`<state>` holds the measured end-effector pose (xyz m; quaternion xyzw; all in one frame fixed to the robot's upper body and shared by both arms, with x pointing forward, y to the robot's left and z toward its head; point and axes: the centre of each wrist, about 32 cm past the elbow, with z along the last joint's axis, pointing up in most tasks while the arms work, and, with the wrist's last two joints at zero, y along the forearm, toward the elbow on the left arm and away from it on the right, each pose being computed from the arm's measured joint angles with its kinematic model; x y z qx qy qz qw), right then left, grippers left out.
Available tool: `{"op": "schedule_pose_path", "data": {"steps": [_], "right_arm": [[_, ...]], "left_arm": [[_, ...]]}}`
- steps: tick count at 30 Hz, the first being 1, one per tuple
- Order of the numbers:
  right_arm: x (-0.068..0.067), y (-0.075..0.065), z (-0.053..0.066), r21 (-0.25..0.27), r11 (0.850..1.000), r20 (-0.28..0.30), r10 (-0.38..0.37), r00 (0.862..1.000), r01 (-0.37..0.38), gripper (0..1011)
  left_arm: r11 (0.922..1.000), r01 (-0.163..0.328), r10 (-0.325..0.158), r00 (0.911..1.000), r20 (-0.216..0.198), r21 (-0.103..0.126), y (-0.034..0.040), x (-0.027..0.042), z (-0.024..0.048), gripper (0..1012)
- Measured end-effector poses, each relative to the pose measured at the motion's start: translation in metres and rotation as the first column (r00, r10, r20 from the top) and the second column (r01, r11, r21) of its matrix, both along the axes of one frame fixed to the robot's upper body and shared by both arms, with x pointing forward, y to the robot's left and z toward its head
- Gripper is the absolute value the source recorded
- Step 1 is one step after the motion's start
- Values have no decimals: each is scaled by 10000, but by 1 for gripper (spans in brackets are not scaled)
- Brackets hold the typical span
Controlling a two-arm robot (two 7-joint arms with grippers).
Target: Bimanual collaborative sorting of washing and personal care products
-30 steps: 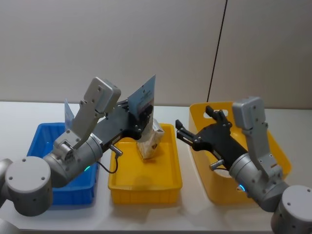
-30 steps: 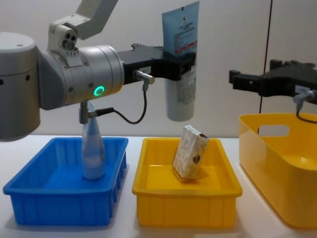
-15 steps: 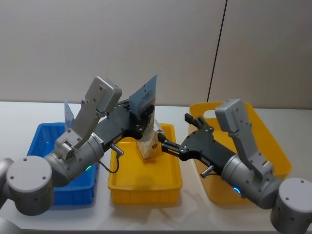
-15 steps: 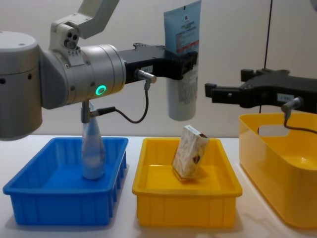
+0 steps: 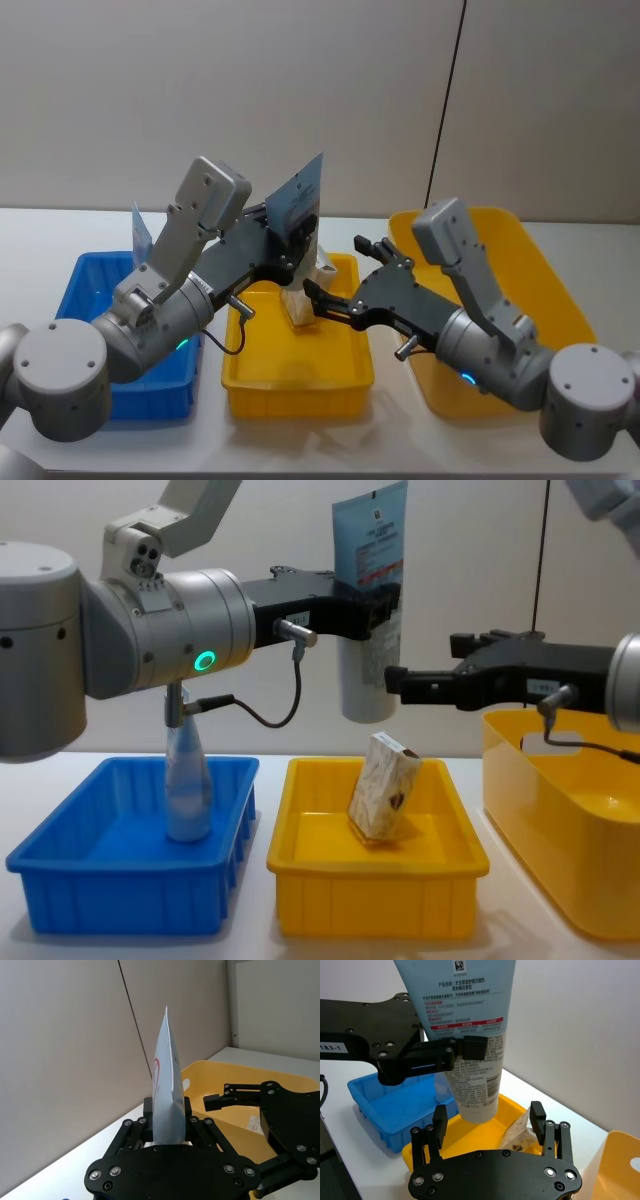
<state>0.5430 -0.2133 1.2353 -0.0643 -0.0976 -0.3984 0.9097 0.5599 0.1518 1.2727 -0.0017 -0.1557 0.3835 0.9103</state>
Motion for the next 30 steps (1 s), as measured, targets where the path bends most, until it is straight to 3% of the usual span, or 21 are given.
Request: {"op": "schedule_pose_path", "data": {"steps": [17,30], "right_arm": [[251,142,-6,-575,9965,9,607,9982,-606,1004],[431,274,-26,-757,9958,33,520,9986,-516,1004]], "left_arm": [[10000,1,-1,10000,1,-3,-1,0,1,262],[10000,0,0,10000,0,-3,-1,0,0,262]]}}
